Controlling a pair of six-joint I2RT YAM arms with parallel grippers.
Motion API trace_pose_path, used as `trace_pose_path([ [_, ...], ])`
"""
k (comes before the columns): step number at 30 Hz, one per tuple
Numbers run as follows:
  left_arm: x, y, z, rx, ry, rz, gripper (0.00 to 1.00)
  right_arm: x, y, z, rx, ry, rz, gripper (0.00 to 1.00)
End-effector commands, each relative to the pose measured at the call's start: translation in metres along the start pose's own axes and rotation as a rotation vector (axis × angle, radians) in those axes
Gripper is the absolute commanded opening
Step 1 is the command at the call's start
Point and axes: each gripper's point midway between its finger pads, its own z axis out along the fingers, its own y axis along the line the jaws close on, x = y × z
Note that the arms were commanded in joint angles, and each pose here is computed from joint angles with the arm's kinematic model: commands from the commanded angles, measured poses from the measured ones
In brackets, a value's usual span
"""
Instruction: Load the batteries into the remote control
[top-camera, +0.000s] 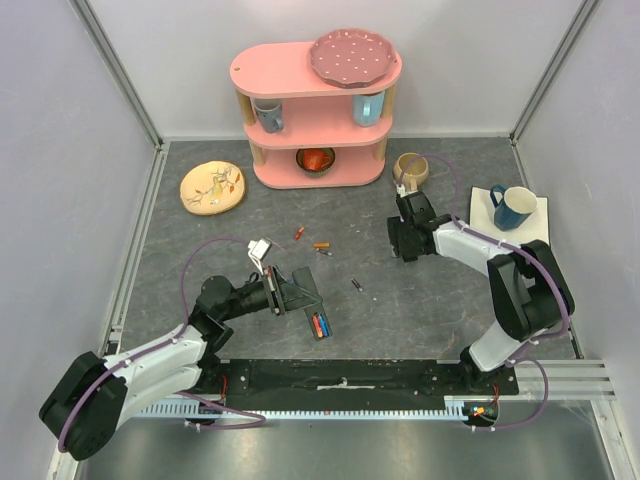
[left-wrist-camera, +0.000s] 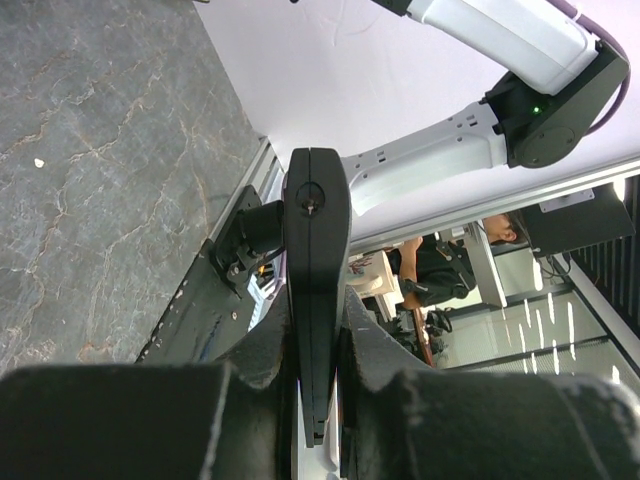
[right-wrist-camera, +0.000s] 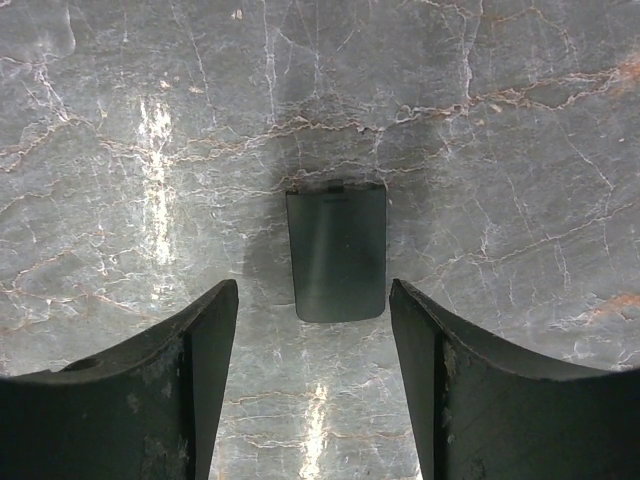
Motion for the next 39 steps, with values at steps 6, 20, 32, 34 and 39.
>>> trace_pose_path([
  [6,-0.003,-0.013,0.004,0.056,0.019,0.056,0.02,-0.008,-0.001,0.009,-0.037,-0.018,0.014,0.67],
  [20,-0.004,-0.014,0.005,0.057,0.02,0.063,0.02,0.009,-0.006,0.023,-0.033,0.042,0.035,0.61],
  [32,-0.006,-0.01,0.008,0.049,0.021,0.061,0.02,0.039,-0.01,0.025,-0.021,0.113,0.044,0.37],
  [34,-0.006,-0.01,0.009,0.047,0.02,0.06,0.02,0.038,-0.009,0.021,-0.025,0.101,0.05,0.33],
  [39,-0.01,-0.009,0.013,0.043,0.017,0.058,0.02,0.027,0.001,-0.003,-0.073,0.044,0.067,0.3],
])
